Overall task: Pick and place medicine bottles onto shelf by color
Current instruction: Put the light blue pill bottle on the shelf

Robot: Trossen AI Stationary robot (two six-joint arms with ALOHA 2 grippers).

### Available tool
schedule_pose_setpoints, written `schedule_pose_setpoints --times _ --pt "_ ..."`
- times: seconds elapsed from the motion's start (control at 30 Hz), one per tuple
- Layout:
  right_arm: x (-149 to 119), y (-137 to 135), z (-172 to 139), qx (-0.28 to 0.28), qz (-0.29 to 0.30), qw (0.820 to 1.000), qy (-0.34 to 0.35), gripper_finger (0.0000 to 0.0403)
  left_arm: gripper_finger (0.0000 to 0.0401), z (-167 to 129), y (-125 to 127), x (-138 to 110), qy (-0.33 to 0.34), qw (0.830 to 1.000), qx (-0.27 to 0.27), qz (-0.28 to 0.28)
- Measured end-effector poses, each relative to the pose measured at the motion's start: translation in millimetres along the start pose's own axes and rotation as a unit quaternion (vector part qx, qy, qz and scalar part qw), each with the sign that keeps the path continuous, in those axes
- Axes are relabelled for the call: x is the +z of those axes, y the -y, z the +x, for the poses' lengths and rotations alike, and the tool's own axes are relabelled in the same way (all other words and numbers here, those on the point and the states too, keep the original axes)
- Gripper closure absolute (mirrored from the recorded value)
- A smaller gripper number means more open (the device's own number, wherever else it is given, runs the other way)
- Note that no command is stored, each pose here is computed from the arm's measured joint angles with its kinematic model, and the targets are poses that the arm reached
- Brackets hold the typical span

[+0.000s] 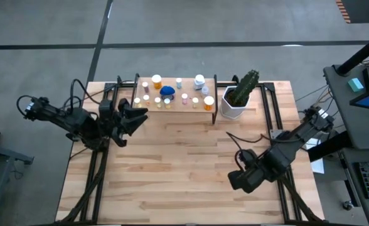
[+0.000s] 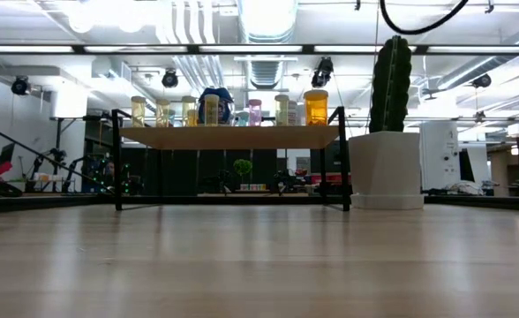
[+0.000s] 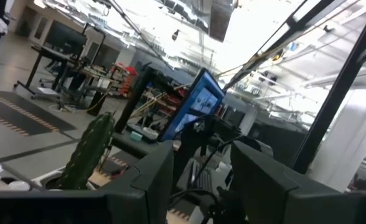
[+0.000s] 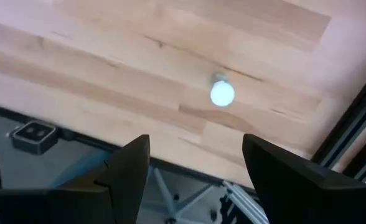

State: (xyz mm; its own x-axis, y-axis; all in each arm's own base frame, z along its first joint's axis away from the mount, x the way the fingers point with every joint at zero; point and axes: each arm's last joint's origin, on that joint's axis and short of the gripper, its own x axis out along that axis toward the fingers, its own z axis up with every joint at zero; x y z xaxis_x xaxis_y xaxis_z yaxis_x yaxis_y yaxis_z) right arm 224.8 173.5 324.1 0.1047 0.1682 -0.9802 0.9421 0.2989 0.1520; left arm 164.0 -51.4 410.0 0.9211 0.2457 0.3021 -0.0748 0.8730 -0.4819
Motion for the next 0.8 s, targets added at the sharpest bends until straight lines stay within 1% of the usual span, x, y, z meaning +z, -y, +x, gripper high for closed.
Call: schedule_pose_setpoints --times 0.2,0.37,0.47,0.53,0.6,0.8 --pt "-3 -9 17 -0.025 -0.007 1.0 0.008 0.0156 0.0257 -6 -4 1 -0.005 1.0 0.001 0.004" --pt "-4 -14 49 -0.069 -0.034 0.997 0.01 0.0156 0.0257 -9 -7 0 -0.005 1.0 0.001 0.004" --pt "-4 -16 70 -0.049 -0.061 0.997 -0.009 0.0156 0.0257 -10 -7 1 -0.003 1.0 0.001 0.002" --pt "-2 -13 84 -0.051 -0.062 0.997 -0.015 0.0156 0.0257 -10 -7 2 -0.003 1.0 0.001 0.002" --pt "1 -5 96 -0.072 -0.054 0.996 -0.018 0.0156 0.0257 -11 -8 2 -0.002 1.0 0.001 0.002" --pt "7 11 109 -0.104 -0.046 0.993 -0.015 0.0156 0.0257 -11 -8 2 -0.002 1.0 0.001 -0.003"
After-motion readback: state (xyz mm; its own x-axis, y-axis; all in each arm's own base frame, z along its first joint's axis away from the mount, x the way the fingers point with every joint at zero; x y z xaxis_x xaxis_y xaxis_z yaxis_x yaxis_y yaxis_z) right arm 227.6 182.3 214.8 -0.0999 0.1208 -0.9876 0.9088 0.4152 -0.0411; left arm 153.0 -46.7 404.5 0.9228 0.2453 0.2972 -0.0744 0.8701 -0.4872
